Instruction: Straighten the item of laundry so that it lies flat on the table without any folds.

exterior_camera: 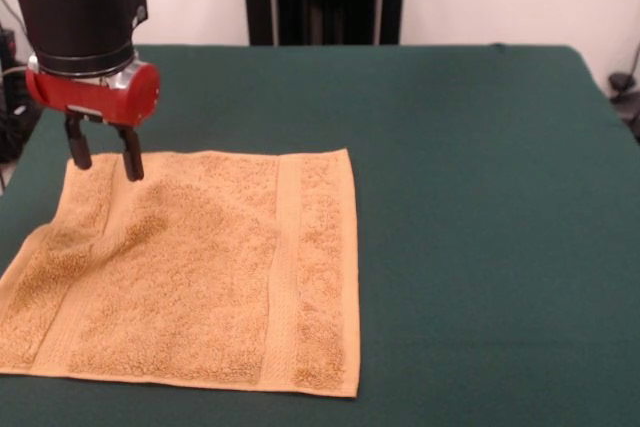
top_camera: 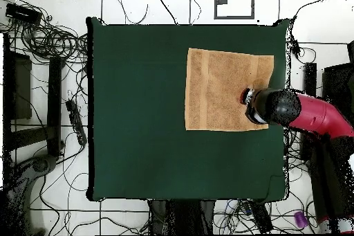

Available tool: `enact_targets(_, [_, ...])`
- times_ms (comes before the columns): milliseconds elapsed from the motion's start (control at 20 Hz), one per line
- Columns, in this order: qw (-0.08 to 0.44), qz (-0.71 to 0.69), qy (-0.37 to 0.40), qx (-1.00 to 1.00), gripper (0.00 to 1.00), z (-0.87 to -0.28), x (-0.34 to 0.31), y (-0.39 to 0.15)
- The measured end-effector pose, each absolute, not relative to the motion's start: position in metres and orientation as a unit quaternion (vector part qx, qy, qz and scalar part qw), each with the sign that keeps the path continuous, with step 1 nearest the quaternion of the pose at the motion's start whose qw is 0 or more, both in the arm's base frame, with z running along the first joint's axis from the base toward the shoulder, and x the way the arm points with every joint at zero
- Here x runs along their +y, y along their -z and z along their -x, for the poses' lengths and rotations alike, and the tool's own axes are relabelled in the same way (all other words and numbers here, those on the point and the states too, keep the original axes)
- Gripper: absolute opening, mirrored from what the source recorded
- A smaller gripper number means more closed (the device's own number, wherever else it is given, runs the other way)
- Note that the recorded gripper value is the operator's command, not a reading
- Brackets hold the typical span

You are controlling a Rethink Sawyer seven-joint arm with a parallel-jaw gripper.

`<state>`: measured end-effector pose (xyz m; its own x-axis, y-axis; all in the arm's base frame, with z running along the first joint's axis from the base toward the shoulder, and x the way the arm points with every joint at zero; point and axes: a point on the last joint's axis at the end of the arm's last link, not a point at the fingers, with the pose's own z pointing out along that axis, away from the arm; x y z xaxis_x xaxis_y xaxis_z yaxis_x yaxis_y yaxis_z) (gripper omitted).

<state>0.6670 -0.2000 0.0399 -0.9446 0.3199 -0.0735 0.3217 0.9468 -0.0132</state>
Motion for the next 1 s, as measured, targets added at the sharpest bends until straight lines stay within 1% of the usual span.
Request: enact_targets(1000, [0.023,-0.175,0.019,0.984,1.00,-0.651,-0.217,-0.033])
